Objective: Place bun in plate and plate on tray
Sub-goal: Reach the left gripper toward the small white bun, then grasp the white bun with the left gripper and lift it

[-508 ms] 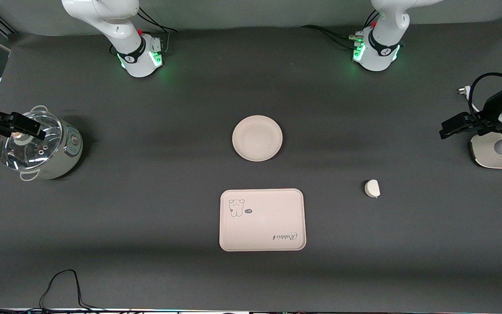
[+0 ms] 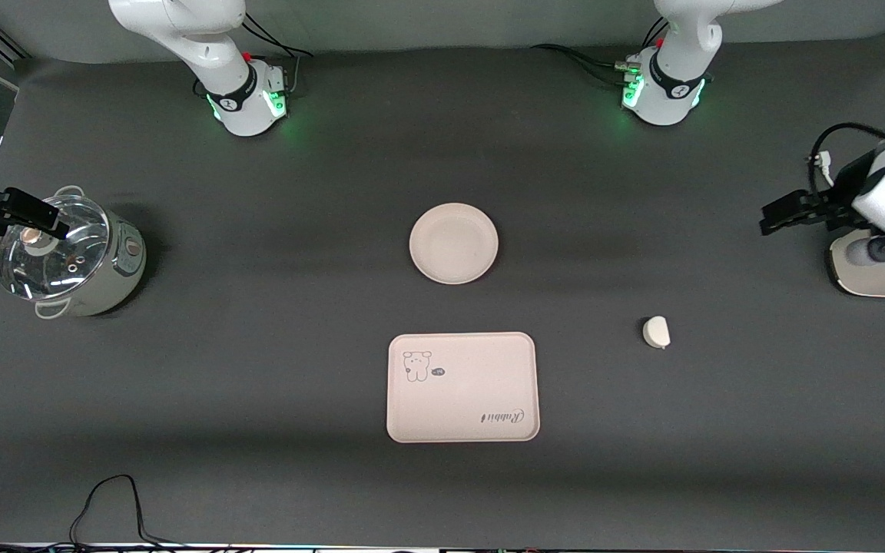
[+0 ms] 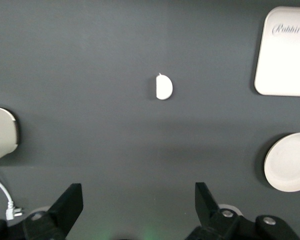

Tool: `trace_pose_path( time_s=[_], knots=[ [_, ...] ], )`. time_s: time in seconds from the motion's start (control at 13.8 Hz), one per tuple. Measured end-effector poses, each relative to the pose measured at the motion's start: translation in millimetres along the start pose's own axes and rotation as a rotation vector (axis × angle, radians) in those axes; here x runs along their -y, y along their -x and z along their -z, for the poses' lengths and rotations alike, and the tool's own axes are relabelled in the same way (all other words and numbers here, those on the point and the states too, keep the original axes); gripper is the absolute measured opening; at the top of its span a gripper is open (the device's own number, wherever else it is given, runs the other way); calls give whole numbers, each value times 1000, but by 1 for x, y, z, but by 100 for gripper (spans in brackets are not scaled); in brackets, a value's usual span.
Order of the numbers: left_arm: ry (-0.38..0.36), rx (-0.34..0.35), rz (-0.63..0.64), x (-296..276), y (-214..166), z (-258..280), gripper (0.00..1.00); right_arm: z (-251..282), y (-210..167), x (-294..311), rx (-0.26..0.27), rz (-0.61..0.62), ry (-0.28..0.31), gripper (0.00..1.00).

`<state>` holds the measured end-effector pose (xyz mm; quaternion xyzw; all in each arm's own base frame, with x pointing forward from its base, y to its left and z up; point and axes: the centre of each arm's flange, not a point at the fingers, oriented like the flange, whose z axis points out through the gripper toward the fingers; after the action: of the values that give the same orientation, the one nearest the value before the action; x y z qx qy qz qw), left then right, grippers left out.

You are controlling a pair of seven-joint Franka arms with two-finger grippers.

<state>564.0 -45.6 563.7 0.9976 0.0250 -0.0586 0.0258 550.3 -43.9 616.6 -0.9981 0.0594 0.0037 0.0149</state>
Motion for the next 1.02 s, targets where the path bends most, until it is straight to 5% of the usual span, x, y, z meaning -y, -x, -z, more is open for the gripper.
trace_pose_path(
  time_s=[0.58, 1.02],
  knots=[
    [-18, -82, -2, -24, -75, -247, 100, 0, 0, 3, 0, 5, 0, 100],
    [-14, -135, 20, -37, -76, -339, 100, -5, 3, 31, 19, 36, 2, 100]
  ],
)
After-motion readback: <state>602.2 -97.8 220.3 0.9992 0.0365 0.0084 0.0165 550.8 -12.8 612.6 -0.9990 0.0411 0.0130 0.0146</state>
